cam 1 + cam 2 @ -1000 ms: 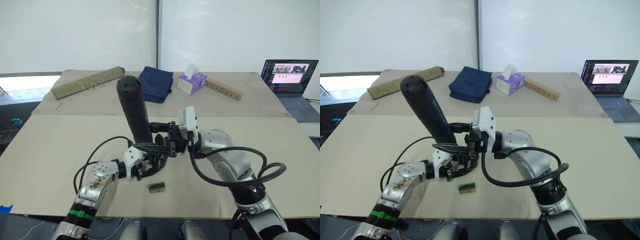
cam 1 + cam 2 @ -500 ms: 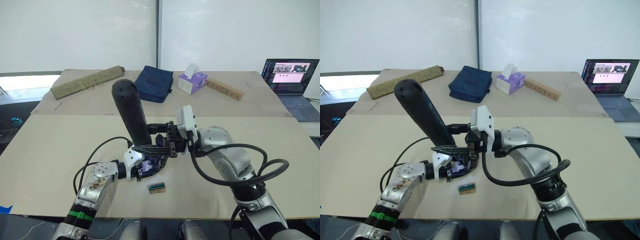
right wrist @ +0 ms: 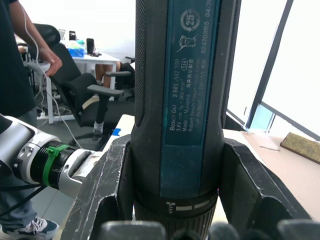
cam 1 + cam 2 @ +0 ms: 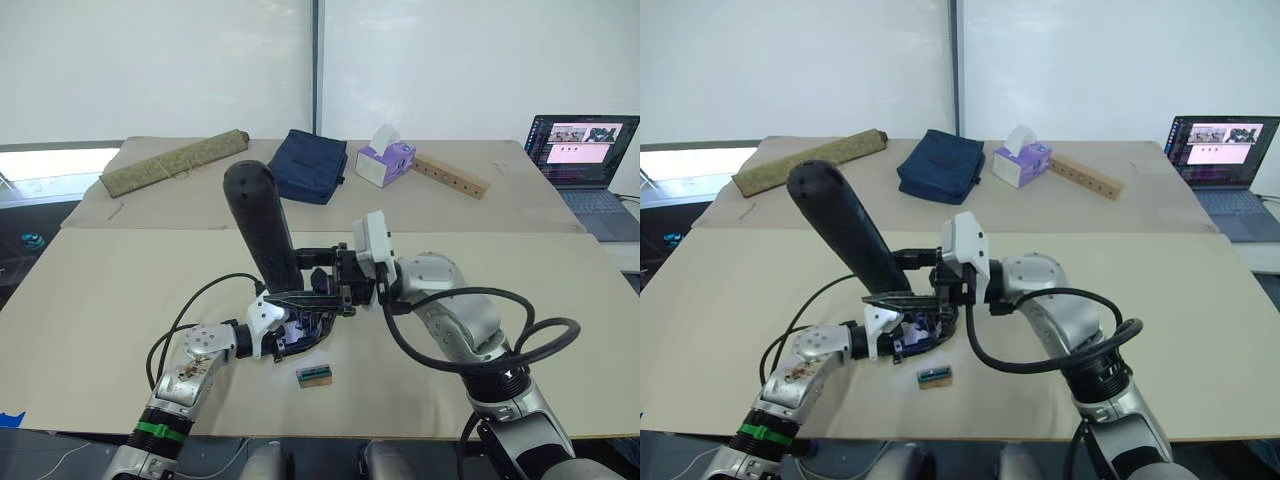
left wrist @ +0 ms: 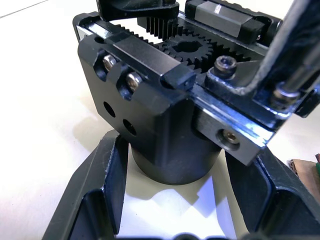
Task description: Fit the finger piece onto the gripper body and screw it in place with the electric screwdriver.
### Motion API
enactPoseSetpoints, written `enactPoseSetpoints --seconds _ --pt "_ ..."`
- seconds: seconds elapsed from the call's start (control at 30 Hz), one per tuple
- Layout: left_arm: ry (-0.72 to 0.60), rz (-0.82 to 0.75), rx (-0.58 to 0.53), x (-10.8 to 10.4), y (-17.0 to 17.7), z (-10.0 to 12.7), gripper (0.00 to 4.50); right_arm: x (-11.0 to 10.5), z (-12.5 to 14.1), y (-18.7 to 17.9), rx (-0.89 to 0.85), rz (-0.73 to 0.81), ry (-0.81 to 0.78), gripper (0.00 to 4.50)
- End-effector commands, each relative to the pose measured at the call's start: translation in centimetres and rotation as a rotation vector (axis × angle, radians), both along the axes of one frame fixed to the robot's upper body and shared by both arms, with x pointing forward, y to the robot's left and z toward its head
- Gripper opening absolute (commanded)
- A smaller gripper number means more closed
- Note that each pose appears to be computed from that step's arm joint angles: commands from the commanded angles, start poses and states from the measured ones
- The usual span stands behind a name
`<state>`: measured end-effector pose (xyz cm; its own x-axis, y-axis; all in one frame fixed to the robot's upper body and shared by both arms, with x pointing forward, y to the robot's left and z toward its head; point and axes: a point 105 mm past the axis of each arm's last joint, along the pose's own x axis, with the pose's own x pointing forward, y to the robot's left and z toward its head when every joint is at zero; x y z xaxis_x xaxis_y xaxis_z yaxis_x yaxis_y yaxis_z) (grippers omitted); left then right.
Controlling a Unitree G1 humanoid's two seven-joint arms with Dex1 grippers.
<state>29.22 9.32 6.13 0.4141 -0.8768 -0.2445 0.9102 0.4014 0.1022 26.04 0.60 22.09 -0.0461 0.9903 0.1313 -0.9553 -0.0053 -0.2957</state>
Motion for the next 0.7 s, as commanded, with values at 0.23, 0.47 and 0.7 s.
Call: enactPoseSetpoints --seconds 0.23,0.47,0.7 --pt "0.049 -0.009 0.031 -0.5 0.1 -1.4 2.37 -0.8 4.6 -1.4 0.143 0.071 -0.065 1.93" --pt "0.041 0.016 0.039 -0.3 0.2 -1.6 2.37 -2.1 6.3 -1.9 0.149 0.147 -0.108 1.93" --pt "0.061 0.081 0.016 0.1 0.9 -1.7 2.37 -3.4 7.1 -2.5 0.104 0.215 -0.116 1.93"
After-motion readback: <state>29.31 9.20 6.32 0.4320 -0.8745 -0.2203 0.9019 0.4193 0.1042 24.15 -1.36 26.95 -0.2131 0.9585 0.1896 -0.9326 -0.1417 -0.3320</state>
